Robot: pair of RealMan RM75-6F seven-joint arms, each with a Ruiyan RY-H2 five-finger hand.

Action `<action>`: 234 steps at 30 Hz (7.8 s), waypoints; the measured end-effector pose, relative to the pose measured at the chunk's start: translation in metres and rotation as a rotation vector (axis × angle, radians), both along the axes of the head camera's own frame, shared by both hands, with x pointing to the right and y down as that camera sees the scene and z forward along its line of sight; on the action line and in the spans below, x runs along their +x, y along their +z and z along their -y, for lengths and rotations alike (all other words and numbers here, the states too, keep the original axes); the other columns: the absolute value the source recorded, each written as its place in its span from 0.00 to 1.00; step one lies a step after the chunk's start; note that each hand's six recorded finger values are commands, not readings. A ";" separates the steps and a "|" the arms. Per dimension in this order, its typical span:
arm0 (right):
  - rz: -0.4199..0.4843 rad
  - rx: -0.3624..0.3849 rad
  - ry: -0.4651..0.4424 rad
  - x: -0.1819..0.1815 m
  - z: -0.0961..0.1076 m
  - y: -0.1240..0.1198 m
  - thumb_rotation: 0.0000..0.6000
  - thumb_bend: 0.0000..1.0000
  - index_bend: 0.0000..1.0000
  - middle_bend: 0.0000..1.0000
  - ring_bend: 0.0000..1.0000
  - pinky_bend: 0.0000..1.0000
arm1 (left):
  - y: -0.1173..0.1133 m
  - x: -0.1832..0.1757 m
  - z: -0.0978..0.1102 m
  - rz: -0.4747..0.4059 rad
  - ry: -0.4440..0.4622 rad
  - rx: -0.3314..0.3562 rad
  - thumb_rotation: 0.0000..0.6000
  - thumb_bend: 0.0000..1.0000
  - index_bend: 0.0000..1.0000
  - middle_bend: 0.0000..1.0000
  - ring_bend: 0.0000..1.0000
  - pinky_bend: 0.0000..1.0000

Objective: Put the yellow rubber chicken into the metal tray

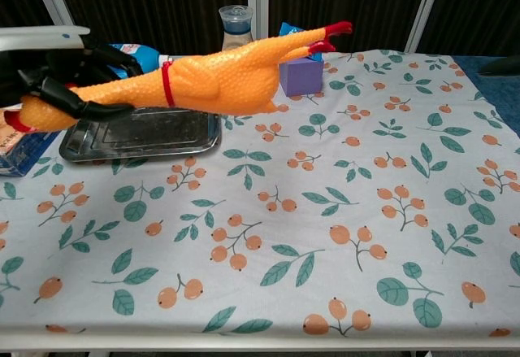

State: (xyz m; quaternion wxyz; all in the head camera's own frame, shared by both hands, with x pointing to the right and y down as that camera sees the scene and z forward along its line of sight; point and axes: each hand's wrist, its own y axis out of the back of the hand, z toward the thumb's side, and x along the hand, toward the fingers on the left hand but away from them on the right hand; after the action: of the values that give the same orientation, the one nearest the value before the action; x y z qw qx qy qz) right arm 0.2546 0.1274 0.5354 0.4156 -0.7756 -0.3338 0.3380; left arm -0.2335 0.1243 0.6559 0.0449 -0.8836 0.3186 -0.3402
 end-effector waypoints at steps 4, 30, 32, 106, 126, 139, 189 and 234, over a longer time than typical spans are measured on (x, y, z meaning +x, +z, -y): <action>-0.022 -0.004 -0.039 -0.035 0.012 0.009 1.00 0.00 0.19 0.22 0.05 0.04 | -0.005 0.011 0.009 0.002 0.001 0.009 1.00 0.80 0.78 0.85 0.78 0.87; -0.157 0.051 -0.131 -0.128 0.032 0.043 1.00 0.07 0.25 0.28 0.08 0.04 | -0.022 0.044 0.023 0.037 0.025 0.029 1.00 0.80 0.78 0.85 0.78 0.87; -0.163 0.049 -0.132 -0.128 0.031 0.045 1.00 0.07 0.25 0.28 0.08 0.04 | -0.022 0.044 0.024 0.038 0.025 0.022 1.00 0.80 0.78 0.85 0.78 0.87; -0.214 0.091 -0.126 -0.131 0.030 0.053 1.00 0.00 0.00 0.20 0.09 0.09 | -0.019 0.037 0.034 0.047 0.001 0.013 1.00 0.80 0.78 0.85 0.78 0.87; -0.214 0.080 -0.116 -0.146 0.036 0.065 1.00 0.41 0.54 0.59 0.31 0.09 | -0.026 0.042 0.032 0.040 0.020 0.026 1.00 0.80 0.78 0.85 0.78 0.87; -0.214 0.078 -0.157 -0.158 0.023 0.073 1.00 0.82 0.88 0.85 0.52 0.15 | -0.027 0.043 0.033 0.036 0.016 0.035 1.00 0.80 0.78 0.85 0.78 0.87; -0.196 0.044 0.113 -0.015 0.042 0.030 1.00 0.10 0.00 0.08 0.05 0.00 | 0.079 -0.044 0.070 0.527 -0.114 0.223 1.00 0.74 0.58 0.54 0.33 0.41; -0.219 -0.042 0.492 0.173 -0.033 0.027 1.00 0.31 0.00 0.08 0.00 0.00 | -0.025 -0.192 -0.021 0.712 -0.270 0.434 1.00 0.03 0.19 0.12 0.07 0.17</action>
State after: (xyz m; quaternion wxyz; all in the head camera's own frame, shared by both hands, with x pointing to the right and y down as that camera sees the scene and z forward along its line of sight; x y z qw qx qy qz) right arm 0.4274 0.1607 0.5625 0.3383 -0.6384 -0.4582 0.5177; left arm -0.4255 0.1450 0.6312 0.2918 -0.6316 0.4601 -0.5516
